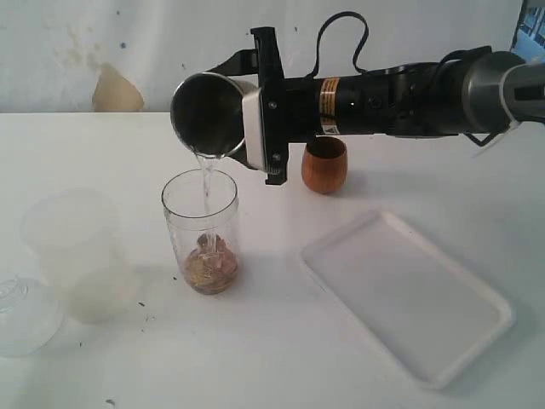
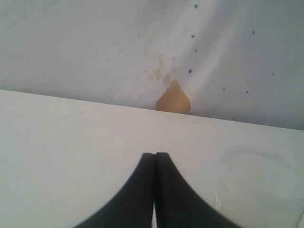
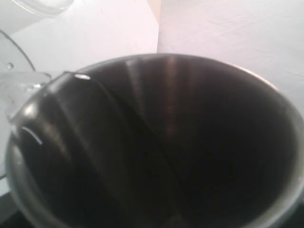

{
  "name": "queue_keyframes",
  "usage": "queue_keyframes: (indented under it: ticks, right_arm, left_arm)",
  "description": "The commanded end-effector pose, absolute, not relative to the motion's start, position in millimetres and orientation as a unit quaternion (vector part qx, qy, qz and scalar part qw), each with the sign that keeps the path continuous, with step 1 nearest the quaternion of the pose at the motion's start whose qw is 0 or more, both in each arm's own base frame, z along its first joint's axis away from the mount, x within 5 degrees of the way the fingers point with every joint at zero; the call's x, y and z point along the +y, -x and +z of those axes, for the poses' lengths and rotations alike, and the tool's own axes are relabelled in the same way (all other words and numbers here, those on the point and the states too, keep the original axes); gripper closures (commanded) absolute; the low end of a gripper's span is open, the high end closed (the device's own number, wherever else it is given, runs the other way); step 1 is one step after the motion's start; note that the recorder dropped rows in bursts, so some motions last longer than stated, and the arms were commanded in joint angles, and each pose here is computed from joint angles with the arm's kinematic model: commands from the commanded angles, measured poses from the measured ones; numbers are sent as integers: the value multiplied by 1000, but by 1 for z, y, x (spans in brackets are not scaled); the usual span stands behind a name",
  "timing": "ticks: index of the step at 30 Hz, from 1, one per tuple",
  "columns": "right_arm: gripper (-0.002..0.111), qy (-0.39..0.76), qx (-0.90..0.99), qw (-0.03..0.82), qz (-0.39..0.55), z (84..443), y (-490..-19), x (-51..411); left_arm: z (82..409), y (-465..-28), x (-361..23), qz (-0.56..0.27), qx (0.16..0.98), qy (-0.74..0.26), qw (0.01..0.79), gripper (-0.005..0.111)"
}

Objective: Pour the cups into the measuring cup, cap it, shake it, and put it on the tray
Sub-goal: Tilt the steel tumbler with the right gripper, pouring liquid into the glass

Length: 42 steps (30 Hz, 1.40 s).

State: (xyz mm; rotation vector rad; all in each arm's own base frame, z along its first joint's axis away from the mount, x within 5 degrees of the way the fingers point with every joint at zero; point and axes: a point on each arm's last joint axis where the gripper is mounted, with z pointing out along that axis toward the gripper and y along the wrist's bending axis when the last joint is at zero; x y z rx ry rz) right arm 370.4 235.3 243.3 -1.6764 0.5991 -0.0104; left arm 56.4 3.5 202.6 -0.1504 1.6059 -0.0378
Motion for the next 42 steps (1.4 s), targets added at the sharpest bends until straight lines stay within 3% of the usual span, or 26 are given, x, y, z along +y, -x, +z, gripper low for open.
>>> queue_keyframes:
  ticks: [1,42]
  right_arm:
    - [108,713,250,654,-18,260,-371,235]
    - [108,676,254,691,-27,269,-371,239]
  left_arm:
    - [203,-56,3,-18,714,67,697,107]
    - [203,-56,3,-19,713,67,698,107]
